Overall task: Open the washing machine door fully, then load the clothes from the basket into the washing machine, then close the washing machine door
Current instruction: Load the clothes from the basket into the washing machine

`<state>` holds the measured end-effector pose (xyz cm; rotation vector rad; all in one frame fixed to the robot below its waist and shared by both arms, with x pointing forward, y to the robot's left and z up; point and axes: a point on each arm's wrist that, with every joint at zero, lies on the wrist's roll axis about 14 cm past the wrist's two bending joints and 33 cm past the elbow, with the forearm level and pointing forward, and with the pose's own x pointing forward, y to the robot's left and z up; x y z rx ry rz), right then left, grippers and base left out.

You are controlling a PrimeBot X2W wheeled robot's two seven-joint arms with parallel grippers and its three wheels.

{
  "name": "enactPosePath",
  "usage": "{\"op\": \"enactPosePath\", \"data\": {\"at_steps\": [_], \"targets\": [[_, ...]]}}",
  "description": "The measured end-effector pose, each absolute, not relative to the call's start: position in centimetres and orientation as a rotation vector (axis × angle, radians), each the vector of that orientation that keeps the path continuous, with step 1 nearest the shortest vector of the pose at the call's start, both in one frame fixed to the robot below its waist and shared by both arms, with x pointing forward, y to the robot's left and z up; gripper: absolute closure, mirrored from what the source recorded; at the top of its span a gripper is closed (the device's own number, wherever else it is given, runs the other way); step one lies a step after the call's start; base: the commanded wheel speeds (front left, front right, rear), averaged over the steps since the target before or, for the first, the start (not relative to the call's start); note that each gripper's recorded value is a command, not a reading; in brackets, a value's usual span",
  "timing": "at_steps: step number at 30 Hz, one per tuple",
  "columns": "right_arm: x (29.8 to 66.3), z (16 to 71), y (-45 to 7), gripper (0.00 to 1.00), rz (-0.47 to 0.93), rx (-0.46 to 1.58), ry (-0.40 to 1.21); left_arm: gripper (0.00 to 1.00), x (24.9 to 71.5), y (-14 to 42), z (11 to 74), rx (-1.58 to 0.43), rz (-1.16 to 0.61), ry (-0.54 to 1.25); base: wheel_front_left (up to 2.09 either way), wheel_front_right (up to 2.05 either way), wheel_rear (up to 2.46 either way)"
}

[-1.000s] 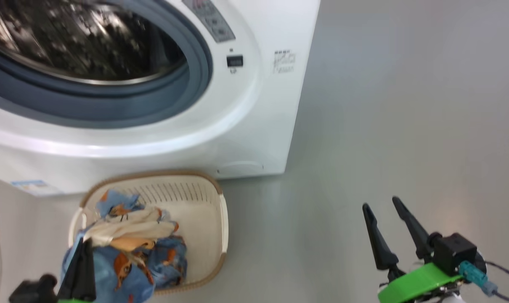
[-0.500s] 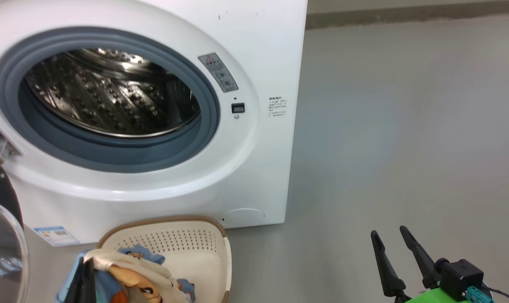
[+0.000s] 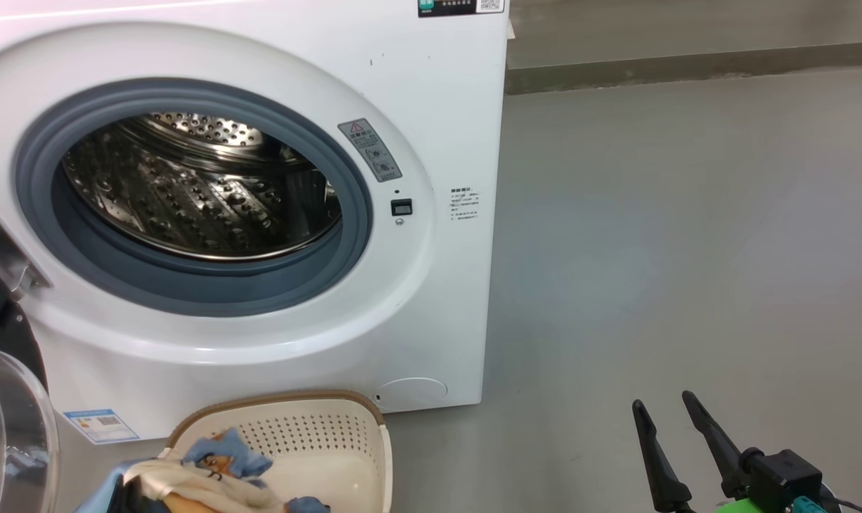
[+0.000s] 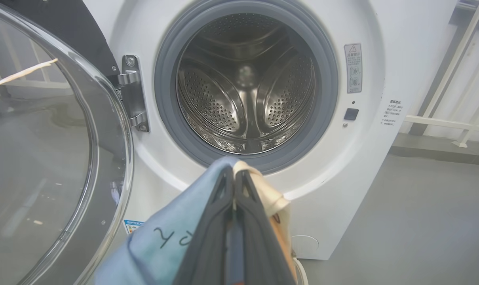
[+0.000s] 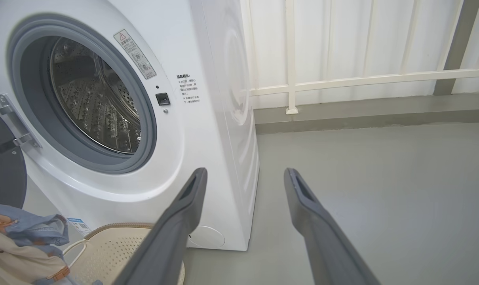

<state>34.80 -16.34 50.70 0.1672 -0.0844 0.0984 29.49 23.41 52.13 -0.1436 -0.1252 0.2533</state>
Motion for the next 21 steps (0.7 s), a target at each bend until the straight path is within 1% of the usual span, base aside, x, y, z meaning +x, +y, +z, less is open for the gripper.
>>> {"op": "enactPosePath", "data": {"at_steps": [13,21], "targets": [[34.91,50.36,-15.9,0.0,0.113,0.147,-0.072,1.0,29.12,23.8,52.38,-0.141,0.268,-0.134,0.0,0.0,0.0],[34.56,50.02,-16.36,0.0,0.097,0.15,-0.063,1.0,29.67,23.11,52.39,-0.144,0.235,-0.132,0.0,0.0,0.0]]}}
